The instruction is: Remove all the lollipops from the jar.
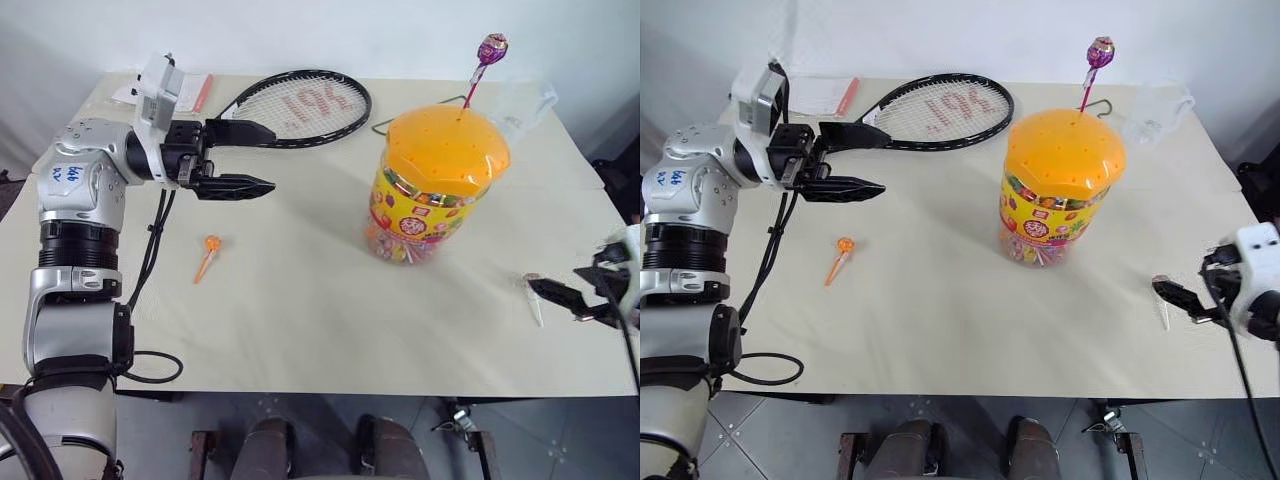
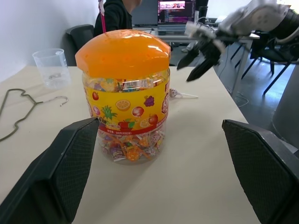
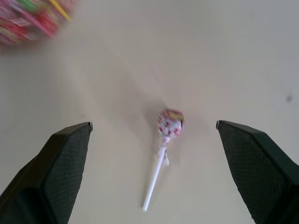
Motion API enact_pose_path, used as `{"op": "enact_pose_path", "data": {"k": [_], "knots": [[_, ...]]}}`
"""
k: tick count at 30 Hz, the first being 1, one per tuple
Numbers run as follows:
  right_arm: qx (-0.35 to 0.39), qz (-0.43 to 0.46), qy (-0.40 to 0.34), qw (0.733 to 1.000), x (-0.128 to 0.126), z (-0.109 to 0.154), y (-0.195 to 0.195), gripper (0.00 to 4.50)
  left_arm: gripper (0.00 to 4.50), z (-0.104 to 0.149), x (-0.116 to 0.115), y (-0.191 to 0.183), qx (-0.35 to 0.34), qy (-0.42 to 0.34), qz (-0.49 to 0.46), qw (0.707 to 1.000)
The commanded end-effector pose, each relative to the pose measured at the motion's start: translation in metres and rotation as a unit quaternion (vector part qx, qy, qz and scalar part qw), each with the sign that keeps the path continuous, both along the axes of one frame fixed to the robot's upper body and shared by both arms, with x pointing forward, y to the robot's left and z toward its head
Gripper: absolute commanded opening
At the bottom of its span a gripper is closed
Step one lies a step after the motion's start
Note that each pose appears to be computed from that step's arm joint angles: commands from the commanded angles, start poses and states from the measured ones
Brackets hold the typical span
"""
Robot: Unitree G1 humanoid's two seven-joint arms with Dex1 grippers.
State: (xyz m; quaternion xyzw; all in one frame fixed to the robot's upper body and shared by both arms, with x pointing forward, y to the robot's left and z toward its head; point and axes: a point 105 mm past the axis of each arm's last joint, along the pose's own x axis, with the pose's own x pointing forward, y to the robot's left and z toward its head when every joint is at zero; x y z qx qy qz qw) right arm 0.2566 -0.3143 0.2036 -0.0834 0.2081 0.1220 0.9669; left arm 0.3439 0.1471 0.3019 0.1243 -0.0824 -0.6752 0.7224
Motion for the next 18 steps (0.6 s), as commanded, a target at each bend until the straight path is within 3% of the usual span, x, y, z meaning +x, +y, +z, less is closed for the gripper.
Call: {"op": "enact_pose_path", "data": {"k": [1, 6, 18], "knots": [[-0.014, 0.062, -0.087, 0.994, -0.007, 0.059, 0.019, 4.45, 4.50, 0.021, -0.003, 0.006, -0.020, -0.039, 0.012, 0.999], [-0.002, 0.123, -0.131, 0.984, 0.007, 0.089, 0.040, 4.45, 4.50, 0.028, -0.002, 0.007, -0.042, -0.047, 0.021, 0.998], [0.037, 0.235, -0.184, 0.954, 0.086, 0.129, 0.092, 4.45, 4.50, 0.031, -0.009, 0.015, -0.072, -0.050, 0.052, 0.995]]}}
